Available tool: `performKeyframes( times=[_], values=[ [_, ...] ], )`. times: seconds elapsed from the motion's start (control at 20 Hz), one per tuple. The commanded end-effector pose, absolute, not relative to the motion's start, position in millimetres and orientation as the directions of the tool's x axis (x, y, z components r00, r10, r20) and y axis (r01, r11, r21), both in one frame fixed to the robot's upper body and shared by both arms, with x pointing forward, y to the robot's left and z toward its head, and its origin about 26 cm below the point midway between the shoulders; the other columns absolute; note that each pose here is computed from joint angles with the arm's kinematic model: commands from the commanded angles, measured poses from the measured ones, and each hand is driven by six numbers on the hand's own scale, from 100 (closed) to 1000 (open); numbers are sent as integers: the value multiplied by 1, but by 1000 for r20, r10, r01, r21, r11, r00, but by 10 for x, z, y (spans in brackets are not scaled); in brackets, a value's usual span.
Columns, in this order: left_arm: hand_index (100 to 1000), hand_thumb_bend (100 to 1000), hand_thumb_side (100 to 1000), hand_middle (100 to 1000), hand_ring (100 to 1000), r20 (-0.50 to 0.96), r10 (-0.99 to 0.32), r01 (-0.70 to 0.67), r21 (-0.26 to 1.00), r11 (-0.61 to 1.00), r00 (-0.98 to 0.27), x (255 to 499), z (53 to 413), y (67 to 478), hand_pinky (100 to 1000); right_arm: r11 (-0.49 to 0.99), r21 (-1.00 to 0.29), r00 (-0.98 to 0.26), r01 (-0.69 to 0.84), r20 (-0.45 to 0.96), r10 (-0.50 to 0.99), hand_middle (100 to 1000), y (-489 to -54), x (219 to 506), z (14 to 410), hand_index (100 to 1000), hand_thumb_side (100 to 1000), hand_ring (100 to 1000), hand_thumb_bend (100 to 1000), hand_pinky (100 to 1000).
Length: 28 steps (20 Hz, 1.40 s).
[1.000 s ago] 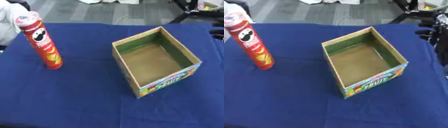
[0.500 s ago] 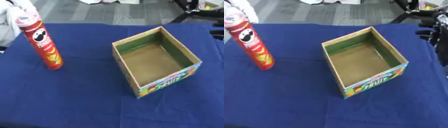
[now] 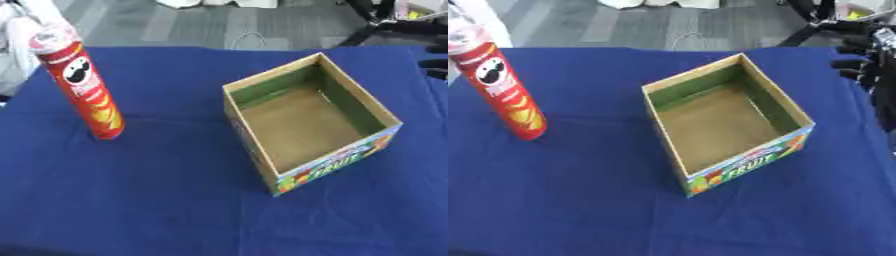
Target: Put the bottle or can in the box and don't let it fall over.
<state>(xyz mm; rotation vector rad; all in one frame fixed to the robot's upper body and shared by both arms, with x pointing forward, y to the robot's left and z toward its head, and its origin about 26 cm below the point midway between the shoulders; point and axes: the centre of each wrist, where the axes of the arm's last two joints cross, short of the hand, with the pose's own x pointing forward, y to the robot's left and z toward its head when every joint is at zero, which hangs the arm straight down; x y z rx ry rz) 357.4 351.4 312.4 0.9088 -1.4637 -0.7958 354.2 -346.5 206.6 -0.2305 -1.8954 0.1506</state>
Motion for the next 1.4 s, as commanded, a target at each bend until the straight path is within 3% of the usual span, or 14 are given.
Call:
performKeyframes(
  times=[0.05, 0.35, 0.85, 1.25, 1.4],
  values=[
    [936, 302, 958, 954, 921, 434, -901, -107, 895, 432, -8, 3542, 3219, 3587, 891, 964, -246, -349, 97, 899, 265, 769, -3490, 3525, 2220, 805, 975, 761, 100, 877],
    [930, 318, 920, 948, 910, 427, -904, -108, 898, 427, -18, 3596, 3175, 3582, 830, 965, -245, -349, 97, 899, 263, 769, -3485, 3527, 2219, 805, 976, 761, 100, 877],
    [924, 329, 915, 946, 909, 432, -901, -79, 898, 434, -35, 3662, 3108, 3541, 824, 966, -242, -350, 95, 900, 260, 769, -3476, 3531, 2218, 805, 976, 761, 100, 876],
    [914, 307, 880, 936, 880, 425, -904, -85, 900, 427, -34, 3688, 3142, 3518, 734, 965, -243, -345, 95, 902, 260, 769, -3479, 3533, 2206, 805, 977, 761, 100, 876],
    [914, 323, 883, 937, 884, 424, -905, -87, 901, 425, -28, 3714, 3155, 3517, 745, 965, -243, -344, 94, 902, 261, 769, -3479, 3534, 2206, 804, 977, 761, 100, 876]
  ],
)
